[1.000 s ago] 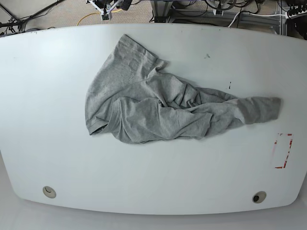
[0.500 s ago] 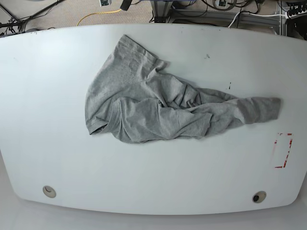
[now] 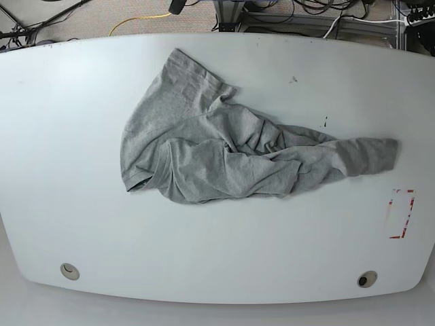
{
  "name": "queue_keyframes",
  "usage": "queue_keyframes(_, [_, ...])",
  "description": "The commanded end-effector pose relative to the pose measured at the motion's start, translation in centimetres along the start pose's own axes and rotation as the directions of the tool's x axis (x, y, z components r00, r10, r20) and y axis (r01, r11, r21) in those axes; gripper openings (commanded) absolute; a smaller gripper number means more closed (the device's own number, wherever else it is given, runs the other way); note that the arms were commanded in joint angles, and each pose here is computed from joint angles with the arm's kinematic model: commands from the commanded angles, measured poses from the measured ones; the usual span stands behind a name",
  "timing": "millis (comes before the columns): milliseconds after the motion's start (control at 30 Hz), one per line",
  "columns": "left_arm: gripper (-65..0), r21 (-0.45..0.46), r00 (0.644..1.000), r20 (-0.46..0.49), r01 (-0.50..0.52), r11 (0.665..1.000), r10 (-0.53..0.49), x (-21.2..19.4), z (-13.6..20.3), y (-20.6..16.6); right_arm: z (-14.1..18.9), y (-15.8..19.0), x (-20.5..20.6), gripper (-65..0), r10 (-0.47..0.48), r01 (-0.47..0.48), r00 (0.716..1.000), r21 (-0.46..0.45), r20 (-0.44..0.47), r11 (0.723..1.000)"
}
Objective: Fold the T-shirt properly
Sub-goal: 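Move the right gripper from rest toward the crumpled grey T-shirt, then grasp the shirt edges with the right and left grippers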
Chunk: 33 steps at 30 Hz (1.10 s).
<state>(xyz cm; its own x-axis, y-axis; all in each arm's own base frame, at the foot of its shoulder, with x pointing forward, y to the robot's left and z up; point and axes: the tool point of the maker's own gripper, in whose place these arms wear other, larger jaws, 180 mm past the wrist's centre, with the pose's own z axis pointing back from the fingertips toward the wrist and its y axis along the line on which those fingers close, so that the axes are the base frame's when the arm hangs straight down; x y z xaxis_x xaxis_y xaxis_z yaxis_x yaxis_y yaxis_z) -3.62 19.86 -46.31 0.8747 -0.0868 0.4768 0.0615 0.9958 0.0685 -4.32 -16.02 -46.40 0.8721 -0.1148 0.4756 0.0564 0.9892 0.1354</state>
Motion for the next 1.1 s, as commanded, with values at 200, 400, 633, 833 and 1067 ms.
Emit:
queue_keyframes(200, [-23.6, 0.053, 0.988, 0.148, 0.045, 0.998, -0.052, 6.0, 4.3, 1.7, 3.7, 1.3, 5.4, -40.4, -0.018, 0.012, 0.990, 0.037, 0.142, 0.999])
queue_keyframes(400, [-23.6, 0.037, 0.972, 0.227, -0.072, 0.997, 0.062, 8.7, 6.1, 2.3, 4.9, 0.0, 9.5, -40.4, 0.022, -0.020, 0.970, -0.011, 0.242, 1.000])
queue_keyframes(633, [-23.5, 0.090, 0.945, 0.292, -0.182, 0.979, 0.149, 10.1, 6.8, 5.6, 3.6, -0.5, 14.9, -39.8, 0.052, -0.046, 0.922, -0.024, 0.383, 0.999])
queue_keyframes(833, [-17.8, 0.083, 0.931, 0.323, -0.204, 0.975, 0.168, 11.0, 6.5, 5.8, 1.8, 1.6, 18.5, -37.4, 0.073, -0.110, 0.898, 0.061, 0.435, 0.992])
queue_keyframes(1067, [-5.7, 0.099, 0.915, 0.370, -0.215, 0.972, 0.164, 12.4, 6.1, 6.6, -0.6, 3.3, 21.5, -23.8, 0.119, -0.183, 0.902, 0.118, 0.414, 0.976])
